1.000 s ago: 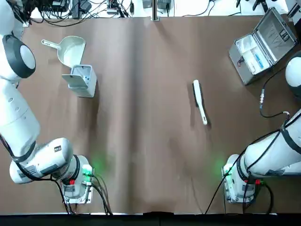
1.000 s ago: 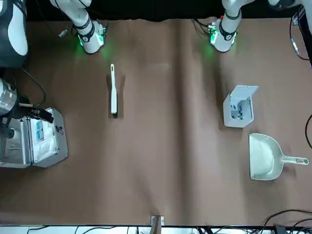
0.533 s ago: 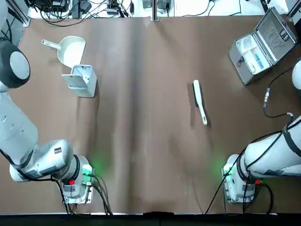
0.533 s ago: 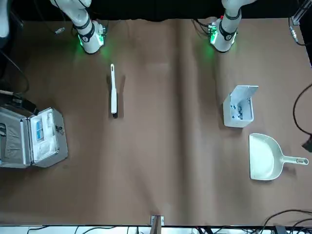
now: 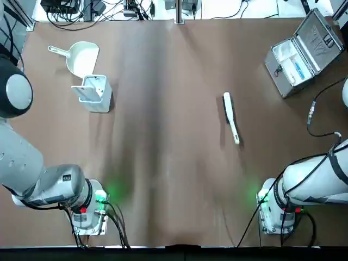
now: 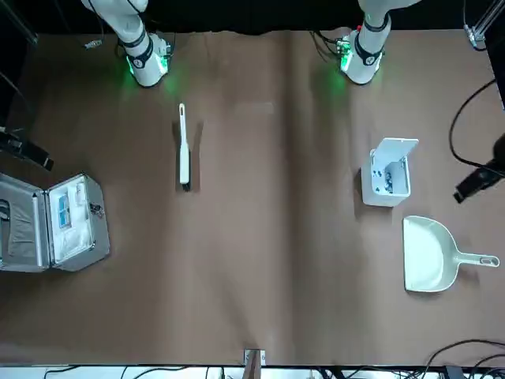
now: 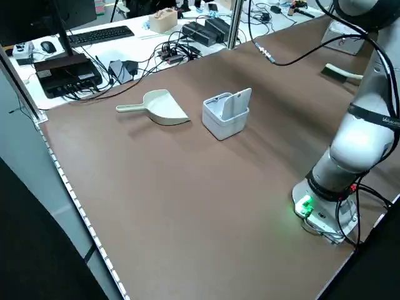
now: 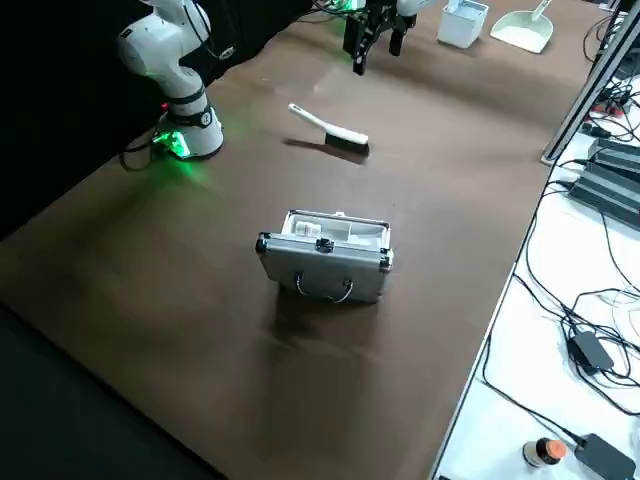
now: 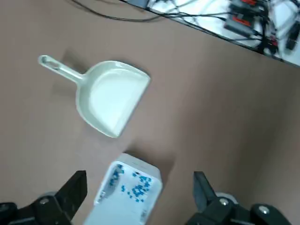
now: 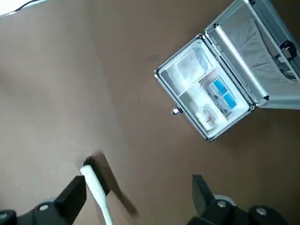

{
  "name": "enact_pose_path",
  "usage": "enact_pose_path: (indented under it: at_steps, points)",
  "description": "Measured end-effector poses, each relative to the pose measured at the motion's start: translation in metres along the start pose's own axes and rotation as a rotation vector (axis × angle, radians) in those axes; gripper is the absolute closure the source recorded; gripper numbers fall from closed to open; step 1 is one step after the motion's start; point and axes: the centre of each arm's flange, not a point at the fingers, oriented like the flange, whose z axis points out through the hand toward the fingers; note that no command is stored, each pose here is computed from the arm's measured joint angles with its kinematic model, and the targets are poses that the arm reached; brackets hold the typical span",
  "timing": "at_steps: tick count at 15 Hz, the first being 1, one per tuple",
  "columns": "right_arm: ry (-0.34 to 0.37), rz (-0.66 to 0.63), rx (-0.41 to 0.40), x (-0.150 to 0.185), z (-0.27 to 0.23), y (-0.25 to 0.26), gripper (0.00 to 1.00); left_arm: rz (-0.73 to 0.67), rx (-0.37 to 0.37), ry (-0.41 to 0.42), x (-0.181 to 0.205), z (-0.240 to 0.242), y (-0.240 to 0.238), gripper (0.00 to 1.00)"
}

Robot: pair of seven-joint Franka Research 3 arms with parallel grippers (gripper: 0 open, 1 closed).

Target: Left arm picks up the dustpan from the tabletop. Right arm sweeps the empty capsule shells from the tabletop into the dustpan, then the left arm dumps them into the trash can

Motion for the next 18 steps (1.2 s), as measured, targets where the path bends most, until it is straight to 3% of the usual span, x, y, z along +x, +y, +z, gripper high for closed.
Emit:
enact_pose_path:
  at_steps: [4,8,18]
  points:
    - [-0.006,-0.008,-0.002,-0.005,0.004,-0.006,0.00,0.156,-0.005,-0.056,-0.024,-0.001,0.037,0.00]
    - [0.001,-0.022,0.004,-0.015,0.002,-0.011,0.00,0.323,-0.009,-0.053,-0.032,-0.010,0.042,0.00]
    - [0.013,-0.114,0.008,-0.023,0.004,-0.037,0.00,0.346,-0.006,-0.063,-0.039,-0.008,0.051,0.00]
